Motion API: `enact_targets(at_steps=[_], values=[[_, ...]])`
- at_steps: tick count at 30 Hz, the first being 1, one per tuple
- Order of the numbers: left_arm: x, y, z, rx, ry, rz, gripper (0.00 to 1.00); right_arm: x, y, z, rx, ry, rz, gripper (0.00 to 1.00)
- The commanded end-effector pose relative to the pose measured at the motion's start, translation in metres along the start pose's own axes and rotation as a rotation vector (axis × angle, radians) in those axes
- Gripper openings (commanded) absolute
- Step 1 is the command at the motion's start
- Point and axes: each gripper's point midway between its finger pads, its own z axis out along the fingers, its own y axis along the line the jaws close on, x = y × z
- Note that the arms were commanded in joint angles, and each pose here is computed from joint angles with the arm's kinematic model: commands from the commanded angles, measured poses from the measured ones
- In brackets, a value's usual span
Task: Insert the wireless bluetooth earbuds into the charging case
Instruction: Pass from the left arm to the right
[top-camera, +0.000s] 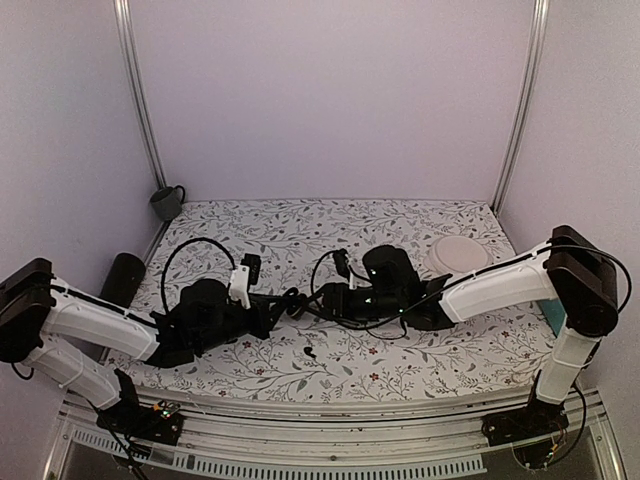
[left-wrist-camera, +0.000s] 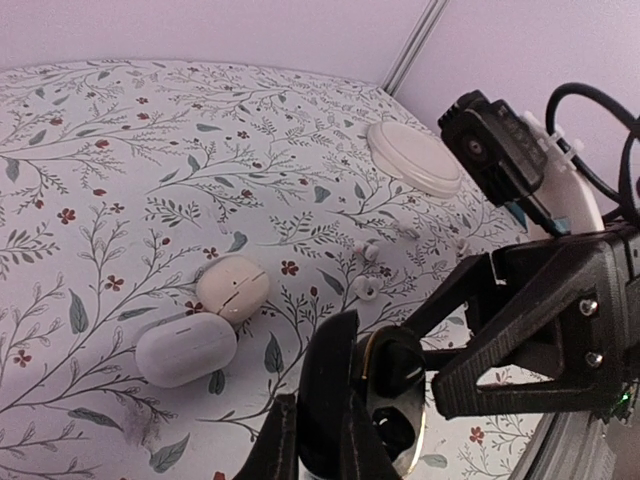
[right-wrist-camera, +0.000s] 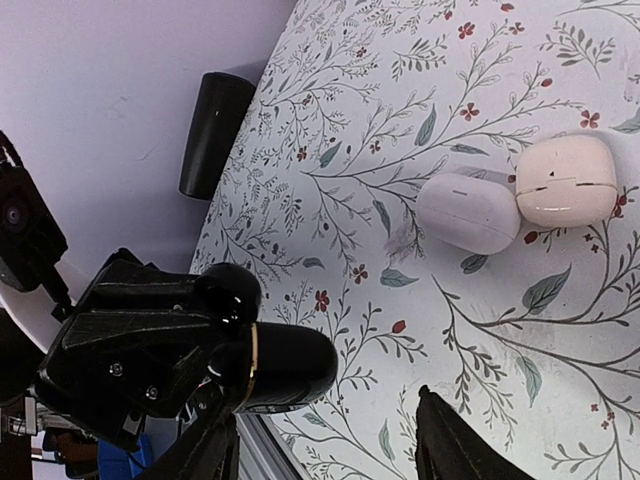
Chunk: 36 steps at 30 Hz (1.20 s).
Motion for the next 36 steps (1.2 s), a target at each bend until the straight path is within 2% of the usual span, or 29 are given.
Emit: enact_targets(at_steps=[1,13,19,24,36], values=[[-0.027,-0.020,-0.002,0.066,-0.071,-0.034,0.00,-0.004,0.006,0.007,-0.033,-0.018,0.020,0.61],[-0.028,-0.028,0.003,0.073,-0.073,-0.048,0.00,-0.005,0.011,0.015,-0.063,-0.020,0.050,0.59],[-0.028,-0.030,0.003,0.068,-0.077,-0.054,0.00,-0.003,0.010,0.015,-0.061,-0.017,0.060,0.48],[-0.026,-0.034,0.004,0.082,-0.070,-0.061,0.00,-0.001,0.009,0.017,-0.065,-0.011,0.057,0.44],[-0.030,-0.046,0.003,0.118,-0.071,-0.110,0.00,-0.001,0.013,0.017,-0.086,-0.006,0.050,0.48]])
